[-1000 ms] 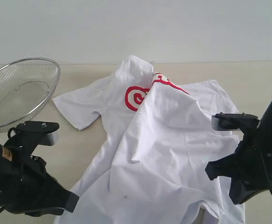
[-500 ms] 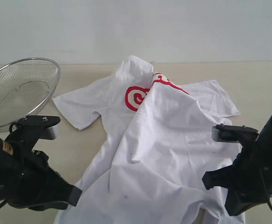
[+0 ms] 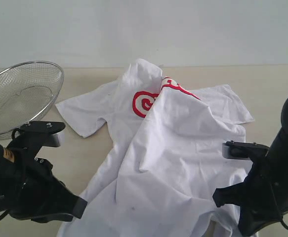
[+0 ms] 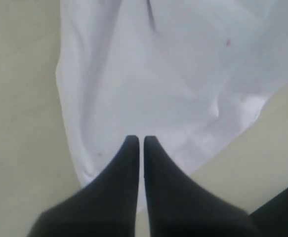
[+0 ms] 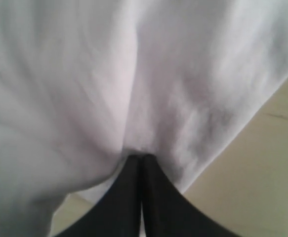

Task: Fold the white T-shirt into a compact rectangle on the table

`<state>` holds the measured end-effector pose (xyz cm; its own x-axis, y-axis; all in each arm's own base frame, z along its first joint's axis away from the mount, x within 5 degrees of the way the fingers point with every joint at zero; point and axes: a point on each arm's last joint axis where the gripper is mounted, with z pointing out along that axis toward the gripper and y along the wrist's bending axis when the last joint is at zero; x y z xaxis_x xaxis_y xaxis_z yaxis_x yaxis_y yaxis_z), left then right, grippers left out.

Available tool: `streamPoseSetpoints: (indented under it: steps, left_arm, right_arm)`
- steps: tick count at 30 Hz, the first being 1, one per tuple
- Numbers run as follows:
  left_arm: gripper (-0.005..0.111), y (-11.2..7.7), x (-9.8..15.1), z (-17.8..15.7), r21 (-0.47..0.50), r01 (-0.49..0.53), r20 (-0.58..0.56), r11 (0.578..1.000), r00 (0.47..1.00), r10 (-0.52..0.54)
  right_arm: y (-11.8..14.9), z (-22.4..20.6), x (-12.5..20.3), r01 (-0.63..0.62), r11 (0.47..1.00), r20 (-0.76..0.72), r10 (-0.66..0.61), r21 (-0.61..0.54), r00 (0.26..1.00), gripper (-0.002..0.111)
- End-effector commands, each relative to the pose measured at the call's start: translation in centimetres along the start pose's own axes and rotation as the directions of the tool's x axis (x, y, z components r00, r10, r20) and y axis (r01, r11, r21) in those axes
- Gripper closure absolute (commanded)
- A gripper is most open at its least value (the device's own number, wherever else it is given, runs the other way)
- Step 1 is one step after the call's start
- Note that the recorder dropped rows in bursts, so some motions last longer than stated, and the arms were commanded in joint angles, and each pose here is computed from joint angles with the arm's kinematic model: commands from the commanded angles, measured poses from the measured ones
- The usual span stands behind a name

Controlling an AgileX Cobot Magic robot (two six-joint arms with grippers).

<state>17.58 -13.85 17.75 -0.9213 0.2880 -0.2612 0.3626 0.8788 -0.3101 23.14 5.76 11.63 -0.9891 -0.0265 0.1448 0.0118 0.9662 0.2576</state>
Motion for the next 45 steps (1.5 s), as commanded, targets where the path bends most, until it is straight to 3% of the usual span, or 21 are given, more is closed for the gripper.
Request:
streamPoseSetpoints:
  steps: [1,9,17,28,32,45]
  left_arm:
    - [0.102,-0.2,-0.1,-0.2,0.010,-0.003,0.004,1.000,1.000,0.003]
    - [0.102,-0.2,0.0,-0.2,0.011,-0.011,-0.001,1.000,1.000,0.011]
    - [0.102,-0.2,0.0,-0.2,0.011,-0.018,-0.002,1.000,1.000,0.018]
    - [0.102,-0.2,0.2,-0.2,0.015,-0.033,-0.027,0.999,0.999,0.033]
    - [0.102,-0.2,0.2,-0.2,0.015,-0.034,-0.031,0.999,0.999,0.035]
    - [0.102,-0.2,-0.1,-0.2,0.009,-0.044,-0.001,0.999,0.999,0.044]
  right_arm:
    - [-0.4,1.3,0.0,0.005,1.000,-0.053,-0.005,0.013,0.999,0.108]
    - [-1.9,1.1,0.3,-0.018,0.985,-0.085,0.033,0.170,0.996,0.108]
    - [-2.4,1.0,0.4,-0.025,0.975,-0.092,0.047,0.223,0.995,0.108]
    - [-4.1,0.4,0.4,-0.063,0.905,-0.061,0.097,0.420,0.993,0.108]
    - [-5.3,0.0,0.2,-0.135,0.911,-0.020,0.155,0.390,0.988,0.108]
    - [-3.4,-3.4,0.1,-0.123,0.963,0.167,0.084,0.242,0.982,0.108]
